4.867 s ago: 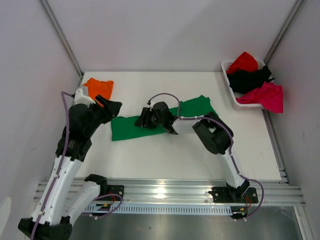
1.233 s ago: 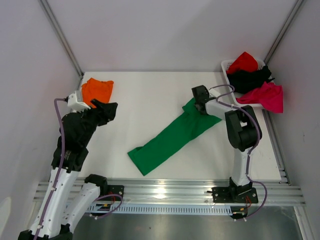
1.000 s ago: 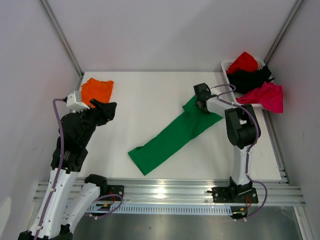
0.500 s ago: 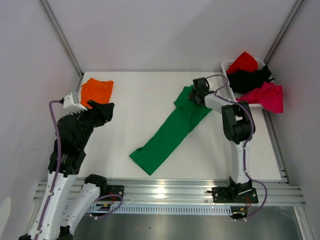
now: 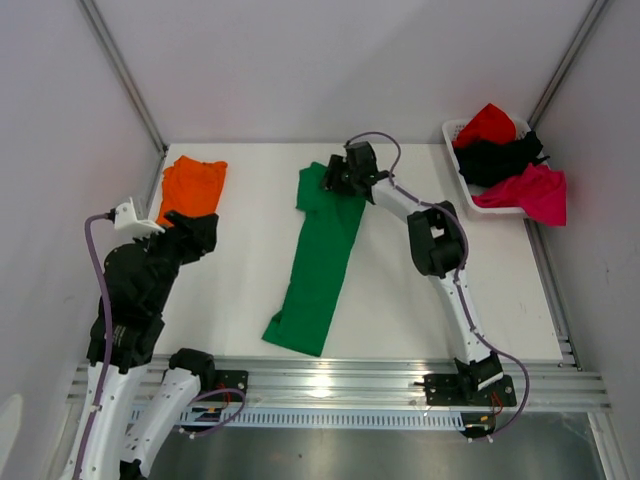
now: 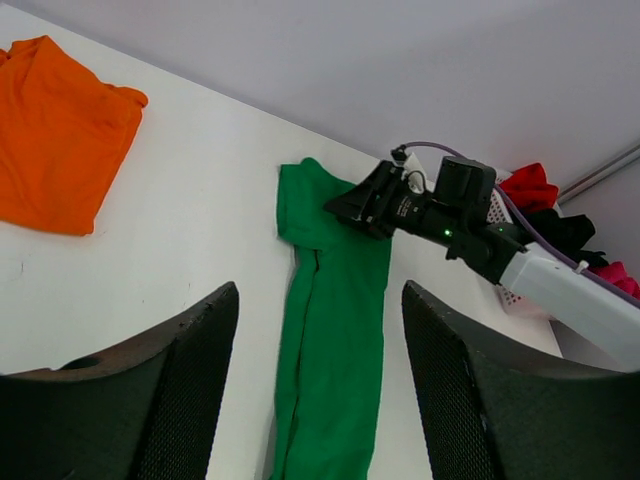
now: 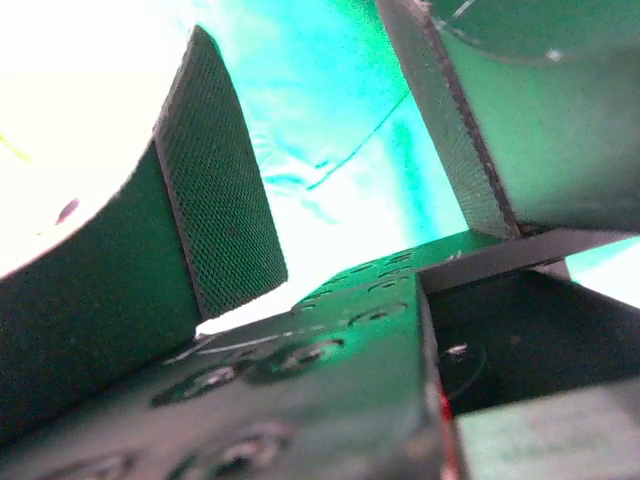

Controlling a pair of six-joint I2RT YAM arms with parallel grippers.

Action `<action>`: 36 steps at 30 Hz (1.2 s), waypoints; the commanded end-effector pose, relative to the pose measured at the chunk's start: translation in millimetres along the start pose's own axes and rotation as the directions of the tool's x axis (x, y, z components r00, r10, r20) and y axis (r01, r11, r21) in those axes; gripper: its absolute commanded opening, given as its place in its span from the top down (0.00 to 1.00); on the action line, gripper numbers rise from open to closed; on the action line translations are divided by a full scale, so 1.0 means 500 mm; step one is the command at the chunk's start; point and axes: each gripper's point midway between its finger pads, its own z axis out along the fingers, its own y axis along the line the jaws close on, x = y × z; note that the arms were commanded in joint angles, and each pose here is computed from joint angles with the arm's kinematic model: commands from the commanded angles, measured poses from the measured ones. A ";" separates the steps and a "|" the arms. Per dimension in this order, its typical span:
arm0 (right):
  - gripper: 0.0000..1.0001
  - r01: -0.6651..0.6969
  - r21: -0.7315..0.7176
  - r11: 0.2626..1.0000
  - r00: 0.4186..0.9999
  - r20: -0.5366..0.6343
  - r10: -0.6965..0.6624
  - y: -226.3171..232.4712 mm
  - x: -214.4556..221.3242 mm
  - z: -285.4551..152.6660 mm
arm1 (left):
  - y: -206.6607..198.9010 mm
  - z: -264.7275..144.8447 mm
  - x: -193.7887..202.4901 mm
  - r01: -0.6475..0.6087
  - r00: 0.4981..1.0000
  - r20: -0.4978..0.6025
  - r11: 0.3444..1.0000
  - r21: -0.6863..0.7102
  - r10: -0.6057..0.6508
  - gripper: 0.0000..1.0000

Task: Fold and stack the t-shirts
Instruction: Fold the tshirt

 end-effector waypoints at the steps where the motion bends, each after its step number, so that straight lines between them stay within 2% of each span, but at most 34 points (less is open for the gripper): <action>1: 0.44 0.096 -0.202 0.975 0.992 -0.056 -0.110 0.129 0.041 0.009 | 0.000 -0.015 -0.032 -0.028 0.999 0.044 1.000 -0.014 0.029 0.30; 7: 0.44 0.140 -0.330 0.933 0.982 -0.077 -0.175 0.205 0.091 0.018 | 0.002 -0.013 -0.020 -0.025 0.999 0.028 1.000 -0.010 0.026 0.30; 14: 0.43 0.148 -0.309 0.939 0.980 -0.082 -0.182 0.193 0.103 0.020 | 0.001 -0.010 -0.010 -0.018 1.000 0.019 1.000 0.003 0.018 0.30; 21: 0.43 0.186 -0.293 0.938 0.978 -0.035 -0.205 0.193 0.068 -0.018 | -0.004 0.003 0.011 -0.002 1.000 -0.008 1.000 0.028 0.003 0.30; 25: 0.43 0.198 -0.324 0.925 0.979 0.014 -0.204 0.226 0.032 -0.070 | -0.006 0.008 0.020 0.005 1.000 -0.024 0.999 0.036 -0.004 0.30; 26: 0.44 0.208 -0.344 0.916 0.978 0.052 -0.202 0.256 0.001 -0.107 | -0.006 0.009 0.022 0.005 1.000 -0.026 0.999 0.037 -0.004 0.30; 27: 0.43 0.203 -0.338 0.919 0.979 0.041 -0.201 0.249 0.011 -0.118 | -0.007 0.011 0.023 0.005 1.000 -0.028 0.999 0.039 -0.004 0.30; 30: 0.43 0.233 -0.373 0.898 0.972 0.119 -0.202 0.295 -0.038 -0.184 | -0.008 0.016 0.034 0.011 0.999 -0.042 0.999 0.048 -0.009 0.30; 33: 0.43 0.245 -0.394 0.886 0.968 0.151 -0.201 0.317 -0.057 -0.237 | -0.014 0.025 0.043 0.021 0.998 -0.058 0.998 0.066 -0.017 0.30; 36: 0.43 0.224 -0.408 0.885 0.974 0.120 -0.191 0.322 -0.040 -0.269 | -0.014 0.031 0.051 0.024 0.997 -0.074 0.998 0.066 -0.019 0.30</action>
